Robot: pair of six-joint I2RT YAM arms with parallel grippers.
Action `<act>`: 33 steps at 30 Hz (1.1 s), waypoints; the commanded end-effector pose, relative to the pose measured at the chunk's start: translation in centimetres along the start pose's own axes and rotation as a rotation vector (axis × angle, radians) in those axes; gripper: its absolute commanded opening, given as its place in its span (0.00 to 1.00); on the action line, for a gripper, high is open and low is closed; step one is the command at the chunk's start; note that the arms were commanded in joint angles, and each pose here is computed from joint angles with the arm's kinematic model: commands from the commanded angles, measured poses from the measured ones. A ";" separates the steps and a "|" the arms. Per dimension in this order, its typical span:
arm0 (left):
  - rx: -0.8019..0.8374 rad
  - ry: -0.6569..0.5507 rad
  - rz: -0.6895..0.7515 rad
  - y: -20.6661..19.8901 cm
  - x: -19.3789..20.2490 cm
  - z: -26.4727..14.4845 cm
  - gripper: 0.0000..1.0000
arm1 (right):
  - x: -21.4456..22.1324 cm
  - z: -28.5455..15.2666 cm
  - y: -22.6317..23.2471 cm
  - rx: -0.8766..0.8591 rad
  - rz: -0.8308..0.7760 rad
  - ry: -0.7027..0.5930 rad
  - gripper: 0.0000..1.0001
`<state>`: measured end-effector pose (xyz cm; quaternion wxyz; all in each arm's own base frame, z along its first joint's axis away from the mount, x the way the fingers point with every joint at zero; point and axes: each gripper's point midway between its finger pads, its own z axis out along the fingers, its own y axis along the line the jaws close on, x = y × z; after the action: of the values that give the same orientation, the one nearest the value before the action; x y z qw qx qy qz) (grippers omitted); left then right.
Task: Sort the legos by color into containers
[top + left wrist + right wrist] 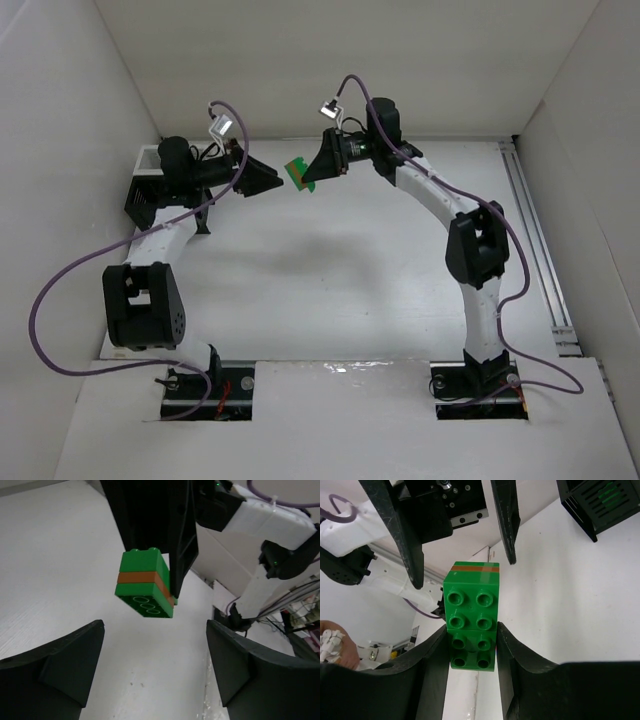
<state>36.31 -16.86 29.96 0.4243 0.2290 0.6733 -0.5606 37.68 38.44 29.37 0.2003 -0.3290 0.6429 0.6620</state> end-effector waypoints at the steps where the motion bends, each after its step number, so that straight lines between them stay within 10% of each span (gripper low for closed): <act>1: 0.176 -0.043 0.131 -5.3 -2.7 -0.1 0.79 | -2.3 -0.2 4.2 -0.056 -0.156 -0.014 0.00; 33: 0.150 -0.022 0.082 -3.1 -1.2 0.5 0.71 | -3.1 0.7 9.4 -0.157 -0.274 0.005 0.00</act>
<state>35.08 -17.86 31.90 0.4172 0.2572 0.6284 -0.6040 35.81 38.75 33.11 0.2102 -0.3713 0.5966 0.6798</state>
